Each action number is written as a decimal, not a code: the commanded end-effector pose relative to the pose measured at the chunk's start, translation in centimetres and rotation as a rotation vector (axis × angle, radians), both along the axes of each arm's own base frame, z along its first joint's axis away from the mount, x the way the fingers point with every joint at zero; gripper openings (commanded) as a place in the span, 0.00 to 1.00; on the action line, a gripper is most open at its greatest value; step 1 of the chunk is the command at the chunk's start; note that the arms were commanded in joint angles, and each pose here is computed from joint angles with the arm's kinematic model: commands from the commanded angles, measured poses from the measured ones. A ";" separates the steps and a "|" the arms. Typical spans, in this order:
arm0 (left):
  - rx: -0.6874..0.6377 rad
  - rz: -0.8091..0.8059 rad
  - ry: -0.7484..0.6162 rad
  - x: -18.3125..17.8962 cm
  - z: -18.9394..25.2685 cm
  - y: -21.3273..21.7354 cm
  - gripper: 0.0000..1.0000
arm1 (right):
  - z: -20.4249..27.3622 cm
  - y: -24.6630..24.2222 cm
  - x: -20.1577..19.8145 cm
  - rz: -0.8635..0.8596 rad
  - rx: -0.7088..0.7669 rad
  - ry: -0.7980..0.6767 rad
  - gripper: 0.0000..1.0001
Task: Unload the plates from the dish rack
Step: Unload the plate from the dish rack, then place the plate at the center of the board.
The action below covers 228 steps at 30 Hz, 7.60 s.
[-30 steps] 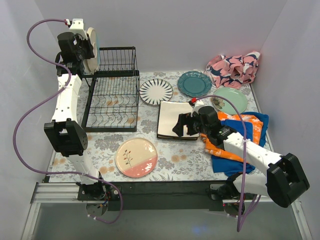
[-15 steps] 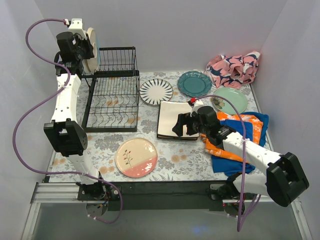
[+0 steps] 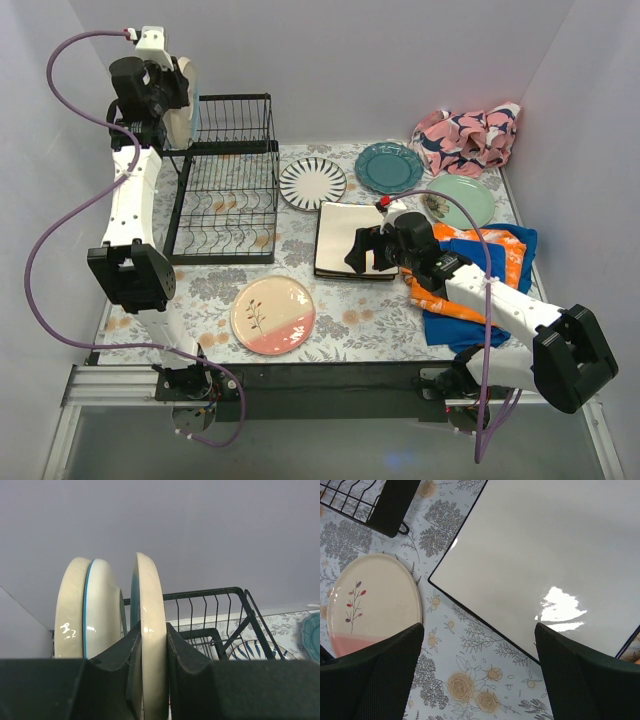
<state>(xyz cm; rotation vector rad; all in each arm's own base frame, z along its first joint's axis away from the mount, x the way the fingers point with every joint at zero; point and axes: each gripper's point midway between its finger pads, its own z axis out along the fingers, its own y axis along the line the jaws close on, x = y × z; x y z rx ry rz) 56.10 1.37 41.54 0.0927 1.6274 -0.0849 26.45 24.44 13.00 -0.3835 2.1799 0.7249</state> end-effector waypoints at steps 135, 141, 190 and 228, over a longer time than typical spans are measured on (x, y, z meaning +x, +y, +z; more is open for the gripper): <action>0.852 -0.172 -0.889 -38.9 -11.2 -33.5 0.00 | 6.3 1.8 -3.7 0.264 0.542 0.325 0.52; 0.819 -0.169 -0.851 -38.5 -11.6 -33.8 0.00 | 8.2 2.0 -4.4 0.292 0.615 0.309 0.01; -0.459 -0.652 0.053 -42.1 -1.6 -23.7 0.91 | 7.2 9.9 -3.1 0.322 0.597 0.255 0.01; -0.394 -0.510 0.143 -33.3 -3.9 -24.3 0.96 | -1.1 16.6 -7.0 0.382 0.443 0.406 0.09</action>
